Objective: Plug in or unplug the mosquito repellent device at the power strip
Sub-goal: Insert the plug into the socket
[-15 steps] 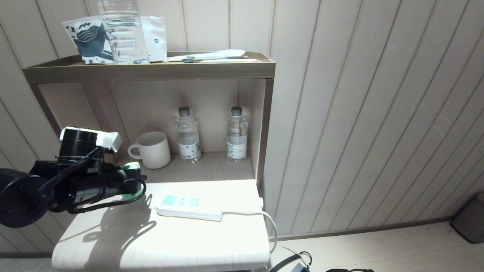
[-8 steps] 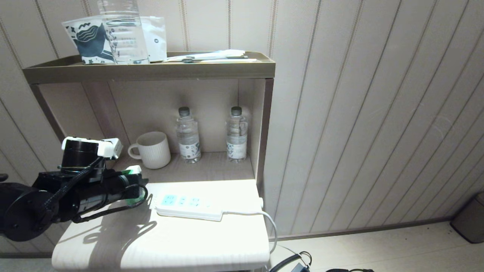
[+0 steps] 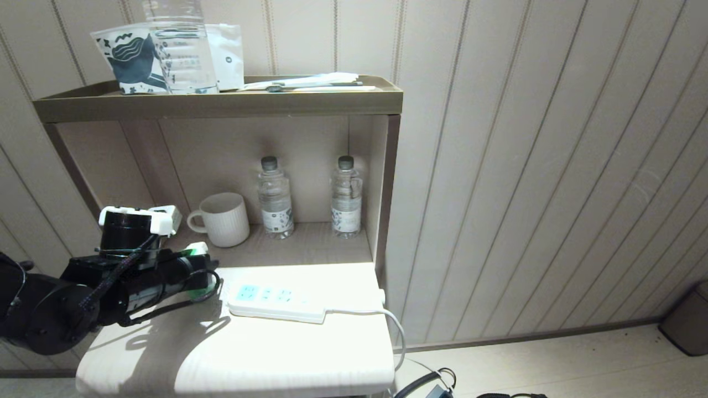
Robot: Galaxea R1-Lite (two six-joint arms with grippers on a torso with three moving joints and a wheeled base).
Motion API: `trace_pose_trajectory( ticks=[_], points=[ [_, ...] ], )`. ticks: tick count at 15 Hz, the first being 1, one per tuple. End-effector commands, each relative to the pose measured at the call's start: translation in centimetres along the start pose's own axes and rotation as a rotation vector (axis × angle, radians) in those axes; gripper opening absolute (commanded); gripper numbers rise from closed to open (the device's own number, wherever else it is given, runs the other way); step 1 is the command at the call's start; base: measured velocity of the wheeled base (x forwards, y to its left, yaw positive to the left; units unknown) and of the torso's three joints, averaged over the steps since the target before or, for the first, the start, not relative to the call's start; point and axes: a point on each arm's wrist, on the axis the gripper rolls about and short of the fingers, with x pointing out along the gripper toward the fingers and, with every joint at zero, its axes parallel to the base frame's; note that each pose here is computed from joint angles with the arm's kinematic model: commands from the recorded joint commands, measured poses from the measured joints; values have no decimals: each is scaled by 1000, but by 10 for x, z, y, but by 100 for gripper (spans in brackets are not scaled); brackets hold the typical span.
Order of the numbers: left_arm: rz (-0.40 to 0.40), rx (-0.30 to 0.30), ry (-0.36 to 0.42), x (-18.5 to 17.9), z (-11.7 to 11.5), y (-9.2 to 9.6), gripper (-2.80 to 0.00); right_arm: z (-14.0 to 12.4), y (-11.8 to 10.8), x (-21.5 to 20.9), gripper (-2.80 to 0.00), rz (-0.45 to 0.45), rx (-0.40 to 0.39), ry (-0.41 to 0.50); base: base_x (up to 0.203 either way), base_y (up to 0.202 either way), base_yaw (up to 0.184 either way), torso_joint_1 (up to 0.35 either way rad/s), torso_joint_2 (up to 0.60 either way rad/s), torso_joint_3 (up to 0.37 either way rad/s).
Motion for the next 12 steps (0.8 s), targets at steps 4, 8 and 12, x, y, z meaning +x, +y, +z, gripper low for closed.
trace_pose_trajectory(
  ticks=[4, 8, 12],
  points=[
    [29, 1, -11, 5, 2, 9, -280, 0, 0, 0, -280, 1, 1, 0, 0, 0, 0, 0, 0, 0],
    [57, 54, -45, 11, 7, 19, -280, 0, 0, 0, -280, 1, 0, 0, 0, 0, 0, 0, 0, 0],
    [89, 74, -58, 17, 2, 19, -280, 0, 0, 0, -280, 1, 0, 0, 0, 0, 0, 0, 0, 0]
  ],
)
